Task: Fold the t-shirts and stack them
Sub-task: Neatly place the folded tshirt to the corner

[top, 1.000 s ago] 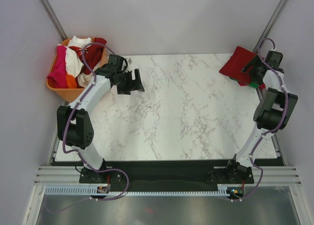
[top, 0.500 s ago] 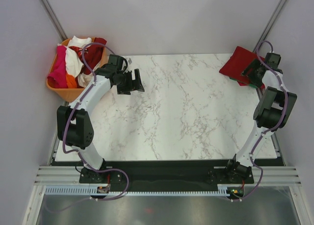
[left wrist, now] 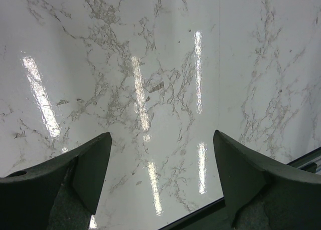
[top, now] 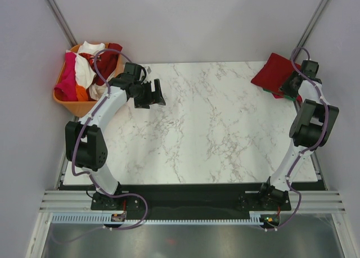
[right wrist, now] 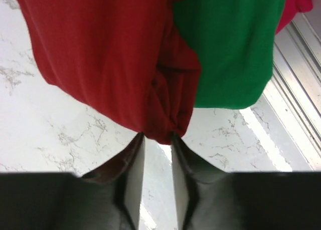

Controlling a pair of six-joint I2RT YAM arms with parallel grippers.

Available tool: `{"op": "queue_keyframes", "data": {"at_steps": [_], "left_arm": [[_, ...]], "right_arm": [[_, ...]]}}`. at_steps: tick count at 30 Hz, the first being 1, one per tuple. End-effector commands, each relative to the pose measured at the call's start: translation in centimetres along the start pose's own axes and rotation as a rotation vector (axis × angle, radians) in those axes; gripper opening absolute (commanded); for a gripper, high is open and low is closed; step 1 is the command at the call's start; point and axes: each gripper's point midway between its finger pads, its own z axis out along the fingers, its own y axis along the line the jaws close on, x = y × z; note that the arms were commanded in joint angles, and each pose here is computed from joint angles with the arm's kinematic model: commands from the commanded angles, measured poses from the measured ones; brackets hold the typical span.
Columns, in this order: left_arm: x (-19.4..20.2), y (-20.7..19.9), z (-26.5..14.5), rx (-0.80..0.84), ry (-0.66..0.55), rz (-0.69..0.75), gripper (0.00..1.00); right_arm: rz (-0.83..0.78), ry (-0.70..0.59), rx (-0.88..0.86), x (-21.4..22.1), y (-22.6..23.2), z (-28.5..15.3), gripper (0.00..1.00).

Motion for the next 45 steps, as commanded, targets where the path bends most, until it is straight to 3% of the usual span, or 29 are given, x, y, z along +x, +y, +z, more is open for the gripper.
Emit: {"op": "queue_keyframes", "data": {"at_steps": [1,4,5,12,19,30,35,36,39,40,45], "left_arm": [[-0.9,-1.0,-1.2,0.027,-0.05,0.004,0.89],[-0.8,-1.0,-1.0,0.026,-0.045,0.004,0.89],[-0.9,-1.0,-1.1,0.027,-0.048,0.003,0.89],[-0.7,-0.9,-0.9,0.025,-0.041,0.002,0.89],[-0.6,-0.8,-0.6,0.023,-0.035,0.001,0.89],[-0.4,-1.0,-0.3,0.025,-0.025,0.006,0.89],[-0.3,-1.0,-0.3,0.024,-0.023,0.005,0.89],[-0.4,-1.0,-0.3,0.025,-0.025,0.006,0.89],[-0.4,-1.1,-0.5,0.027,-0.03,0.007,0.89],[-0.5,-1.2,-0.6,0.028,-0.033,0.008,0.89],[-0.5,-1.2,-0.7,0.029,-0.036,0.009,0.89]], "right_arm": [[-0.013,-0.026,0.034,-1.0,-0.2,0.4,0.31],[-0.016,-0.044,0.038,-1.8,-0.1,0.3,0.03],[-0.014,-0.05,0.049,-2.1,-0.1,0.2,0.0],[0.013,-0.183,0.106,-8.2,-0.4,-3.2,0.0],[0.092,-0.247,0.191,-12.9,-5.0,-5.4,0.0],[0.131,-0.139,0.394,-7.6,-12.0,-1.6,0.0],[0.177,-0.161,0.608,-5.7,-15.9,-2.3,0.0],[0.182,-0.172,0.641,-5.8,-16.5,-2.7,0.04],[0.183,-0.183,0.643,-6.2,-16.5,-3.1,0.52],[0.185,-0.206,0.634,-6.9,-16.1,-3.7,0.77],[0.127,-0.286,0.522,-10.4,-11.7,-6.8,0.93]]}}
